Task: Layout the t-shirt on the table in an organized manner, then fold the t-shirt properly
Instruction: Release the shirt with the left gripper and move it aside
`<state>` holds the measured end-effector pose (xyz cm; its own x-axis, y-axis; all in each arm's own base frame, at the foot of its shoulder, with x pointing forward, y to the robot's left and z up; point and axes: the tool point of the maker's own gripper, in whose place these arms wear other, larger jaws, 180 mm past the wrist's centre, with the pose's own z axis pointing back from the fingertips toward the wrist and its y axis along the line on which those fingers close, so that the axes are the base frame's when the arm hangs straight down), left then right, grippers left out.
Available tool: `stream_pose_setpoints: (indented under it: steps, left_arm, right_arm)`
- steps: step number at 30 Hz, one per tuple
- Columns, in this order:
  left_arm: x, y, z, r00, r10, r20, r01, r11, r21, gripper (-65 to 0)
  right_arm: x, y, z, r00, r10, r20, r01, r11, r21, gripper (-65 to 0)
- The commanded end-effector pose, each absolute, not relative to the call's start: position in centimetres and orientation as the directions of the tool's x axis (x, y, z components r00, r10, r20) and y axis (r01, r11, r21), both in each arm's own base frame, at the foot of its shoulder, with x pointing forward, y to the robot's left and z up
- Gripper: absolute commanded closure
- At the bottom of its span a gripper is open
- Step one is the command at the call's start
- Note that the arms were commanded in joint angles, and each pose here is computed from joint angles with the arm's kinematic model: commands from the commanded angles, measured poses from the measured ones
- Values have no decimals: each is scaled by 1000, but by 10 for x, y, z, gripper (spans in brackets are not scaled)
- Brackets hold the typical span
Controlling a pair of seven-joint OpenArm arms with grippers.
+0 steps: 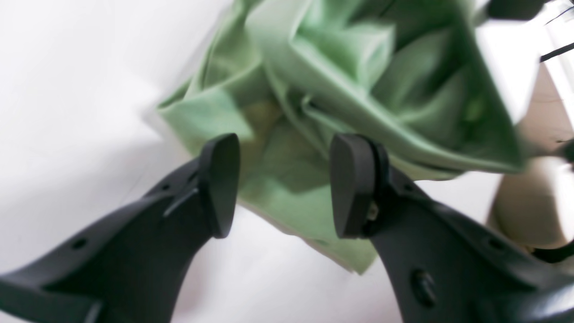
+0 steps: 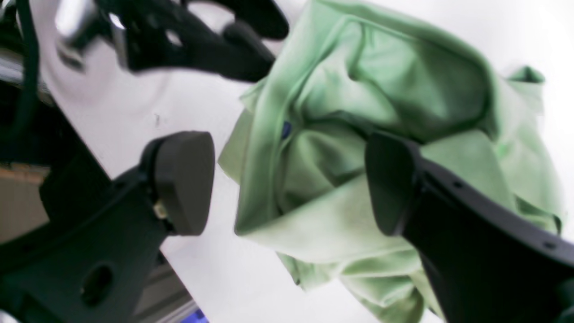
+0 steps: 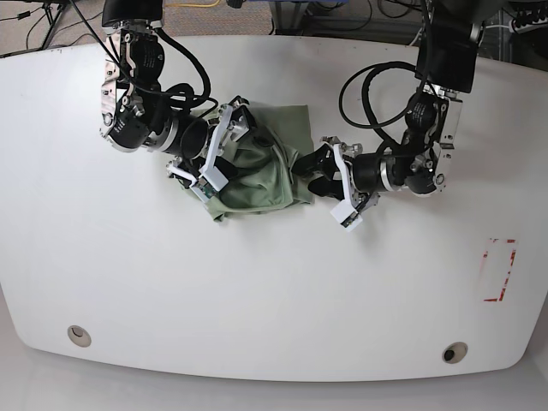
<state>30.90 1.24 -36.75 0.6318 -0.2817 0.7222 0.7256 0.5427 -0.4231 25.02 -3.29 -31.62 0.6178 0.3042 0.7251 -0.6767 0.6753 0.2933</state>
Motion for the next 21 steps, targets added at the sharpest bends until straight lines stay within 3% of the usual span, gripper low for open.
stream_pose_setpoints:
  steps: [1,10,15,21]
  left_arm:
    - [324,20,-339,579,-237,780,749,534,-393,-308]
    - [356,82,-307,523,-203,828,712,638,-293,-307]
    - [370,99,-293,490,-234,840,716,657,-235,-307]
    - [380,107,-280,463,-245,852,718,668,-198,-307]
  right_arm:
    - [254,-27,-303,568,309,763,-714,646,270,-501]
    - [247,-13,-305,519,374,769,-773,589,236,-501]
    - [243,-10,-321,461,479,747,-806,577,128,-495]
    - [237,-6,-342,387,624,678,-843,537,-13,-371]
